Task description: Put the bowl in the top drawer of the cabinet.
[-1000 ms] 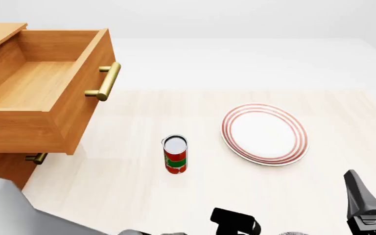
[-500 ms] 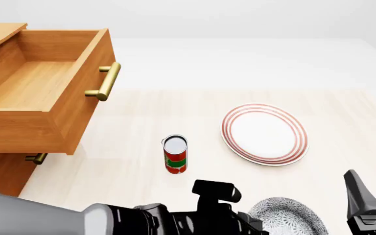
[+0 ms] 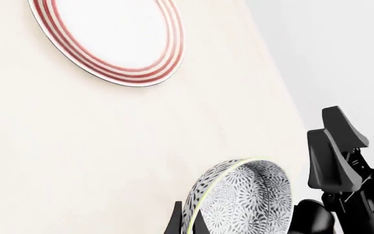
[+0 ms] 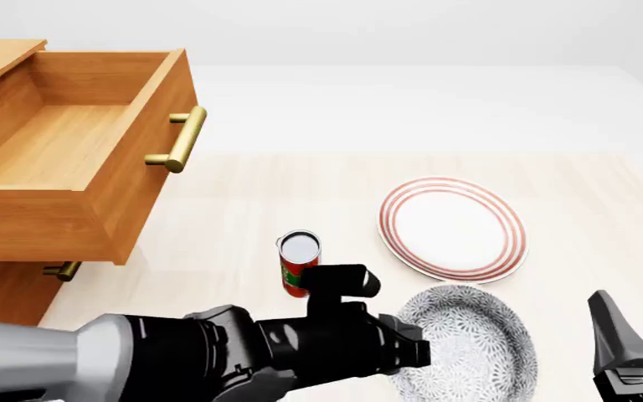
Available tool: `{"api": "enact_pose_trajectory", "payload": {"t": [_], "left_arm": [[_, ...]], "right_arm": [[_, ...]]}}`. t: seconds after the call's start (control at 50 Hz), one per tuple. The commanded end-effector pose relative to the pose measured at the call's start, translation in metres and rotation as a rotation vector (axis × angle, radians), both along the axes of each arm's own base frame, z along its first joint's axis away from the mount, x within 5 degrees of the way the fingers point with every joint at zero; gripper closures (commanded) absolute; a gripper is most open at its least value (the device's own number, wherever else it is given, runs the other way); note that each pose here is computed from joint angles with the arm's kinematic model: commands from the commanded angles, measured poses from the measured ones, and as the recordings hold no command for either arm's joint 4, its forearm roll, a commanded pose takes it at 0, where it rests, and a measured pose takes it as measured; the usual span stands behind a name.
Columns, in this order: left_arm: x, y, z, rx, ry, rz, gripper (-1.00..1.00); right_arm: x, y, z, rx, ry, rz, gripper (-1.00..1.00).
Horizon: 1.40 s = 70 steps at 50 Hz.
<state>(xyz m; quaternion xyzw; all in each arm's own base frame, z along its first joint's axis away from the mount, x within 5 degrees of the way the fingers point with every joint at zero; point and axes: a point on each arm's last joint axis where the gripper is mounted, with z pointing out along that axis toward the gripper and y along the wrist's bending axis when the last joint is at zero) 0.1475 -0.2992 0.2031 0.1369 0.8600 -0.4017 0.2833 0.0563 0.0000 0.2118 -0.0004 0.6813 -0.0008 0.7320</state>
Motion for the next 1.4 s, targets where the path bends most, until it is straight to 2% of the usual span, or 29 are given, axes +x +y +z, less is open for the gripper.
{"api": "enact_pose_trajectory", "payload": {"t": [0.02, 0.44, 1.08, 1.4], "left_arm": [[0.009, 0.011, 0.022, -0.030, -0.025, 0.037, 1.00], [0.022, 0.025, 0.060, -0.046, -0.086, 0.068, 1.00], [0.025, 0.047, 0.117, -0.092, -0.176, 0.092, 1.00], [0.034, 0.060, 0.146, -0.103, -0.231, 0.124, 1.00]], "right_arm": [[0.000, 0.000, 0.000, 0.000, 0.000, 0.000, -1.00], [0.000, 0.000, 0.000, 0.000, 0.000, 0.000, -1.00], [0.000, 0.000, 0.000, 0.000, 0.000, 0.000, -1.00], [0.000, 0.000, 0.000, 0.000, 0.000, 0.000, -1.00]]}}
